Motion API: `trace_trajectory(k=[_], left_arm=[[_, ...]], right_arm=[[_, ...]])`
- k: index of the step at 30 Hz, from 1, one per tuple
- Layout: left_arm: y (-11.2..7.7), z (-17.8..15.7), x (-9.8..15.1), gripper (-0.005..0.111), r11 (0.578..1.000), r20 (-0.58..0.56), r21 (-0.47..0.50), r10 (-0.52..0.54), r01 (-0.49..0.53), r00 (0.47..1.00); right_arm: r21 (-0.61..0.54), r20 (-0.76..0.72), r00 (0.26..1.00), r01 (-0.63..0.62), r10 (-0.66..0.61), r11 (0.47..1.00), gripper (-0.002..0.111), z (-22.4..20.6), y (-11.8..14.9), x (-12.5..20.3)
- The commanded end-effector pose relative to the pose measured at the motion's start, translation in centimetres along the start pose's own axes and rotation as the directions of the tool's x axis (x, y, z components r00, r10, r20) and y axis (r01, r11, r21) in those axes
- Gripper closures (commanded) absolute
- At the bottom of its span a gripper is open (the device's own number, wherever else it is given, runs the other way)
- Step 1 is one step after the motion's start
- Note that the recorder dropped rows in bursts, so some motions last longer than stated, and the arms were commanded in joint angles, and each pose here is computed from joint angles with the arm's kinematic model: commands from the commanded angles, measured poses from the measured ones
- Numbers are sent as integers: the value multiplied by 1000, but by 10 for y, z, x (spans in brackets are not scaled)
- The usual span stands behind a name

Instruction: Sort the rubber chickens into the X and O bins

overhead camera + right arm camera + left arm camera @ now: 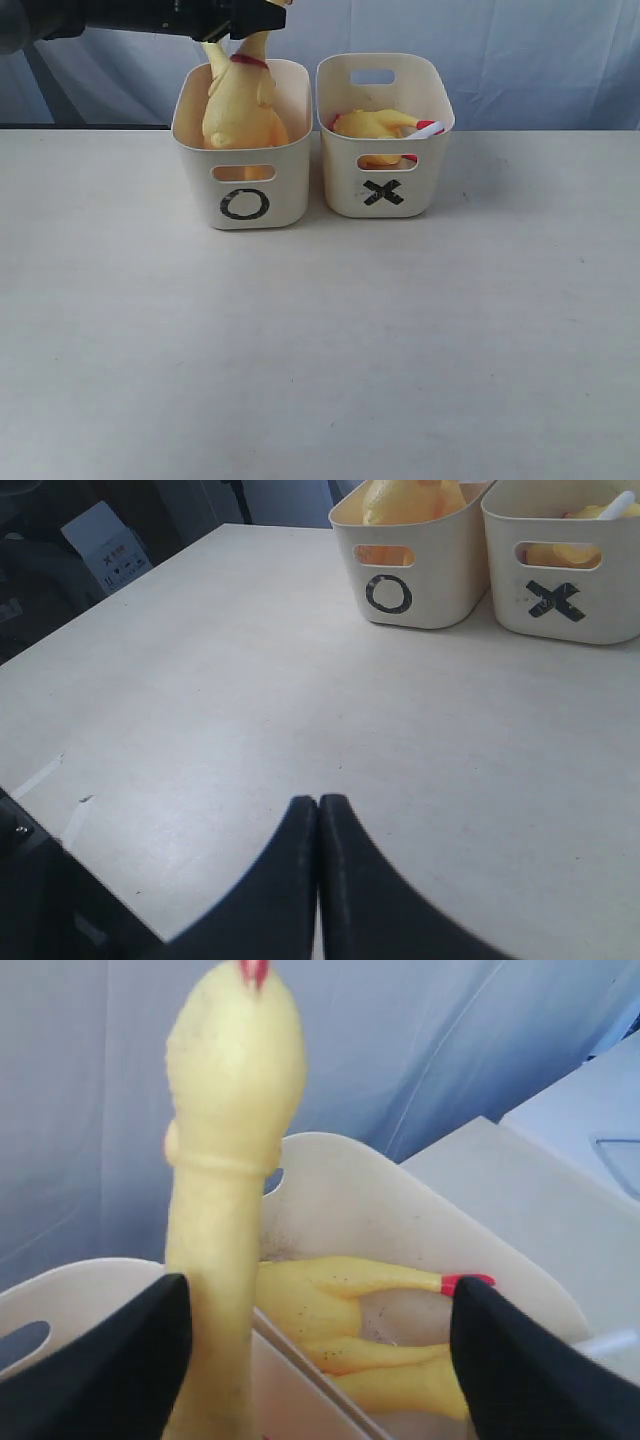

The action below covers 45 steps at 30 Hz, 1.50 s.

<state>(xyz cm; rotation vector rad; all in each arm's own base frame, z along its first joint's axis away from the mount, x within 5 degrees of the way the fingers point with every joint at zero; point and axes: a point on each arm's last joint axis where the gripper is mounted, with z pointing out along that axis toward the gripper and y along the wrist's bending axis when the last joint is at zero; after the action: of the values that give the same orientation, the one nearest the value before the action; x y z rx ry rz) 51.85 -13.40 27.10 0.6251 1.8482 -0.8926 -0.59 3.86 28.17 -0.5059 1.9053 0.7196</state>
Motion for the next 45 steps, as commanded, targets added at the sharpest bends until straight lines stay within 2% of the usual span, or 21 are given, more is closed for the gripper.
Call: trace_trajectory(k=[1,5,11,16,17,20,24,29,33,36,45], left_arm=[[-10,-2,-5,39,997,13,69,-25,24,1000],[-14,-2,-4,39,993,2,113,-30,30,1000],[-26,-5,-7,41,968,18,245,-60,54,998],[-32,-6,-4,44,949,-21,307,-69,72,997],[-33,-7,-3,46,945,-37,319,-63,72,997],[-38,-10,1,68,932,-104,353,-42,76,994],[-39,-15,2,107,949,-194,298,-40,98,980],[-38,-22,6,107,974,-333,177,-76,142,940],[-45,-31,3,107,996,-454,43,-56,84,889],[-56,-35,2,107,998,-528,-44,-59,42,847],[-98,-53,19,107,988,-662,-154,-112,12,741]], right_arm=[[-2,6,1000,7,-7,1000,109,0,0,1],[-2,6,1000,7,-7,1000,109,0,0,1],[-2,6,1000,7,-7,1000,109,0,0,1],[-2,6,1000,7,-7,1000,109,0,0,1],[-2,6,1000,7,-7,1000,109,0,0,1],[-2,6,1000,7,-7,1000,109,0,0,1],[-2,4,1000,7,-7,1000,109,0,0,1],[-2,4,1000,7,-7,1000,109,0,0,1],[-2,4,1000,7,-7,1000,109,0,0,1],[-3,1,1000,7,-7,1000,109,0,0,1],[-6,2,1000,5,-5,1000,109,0,0,1]])
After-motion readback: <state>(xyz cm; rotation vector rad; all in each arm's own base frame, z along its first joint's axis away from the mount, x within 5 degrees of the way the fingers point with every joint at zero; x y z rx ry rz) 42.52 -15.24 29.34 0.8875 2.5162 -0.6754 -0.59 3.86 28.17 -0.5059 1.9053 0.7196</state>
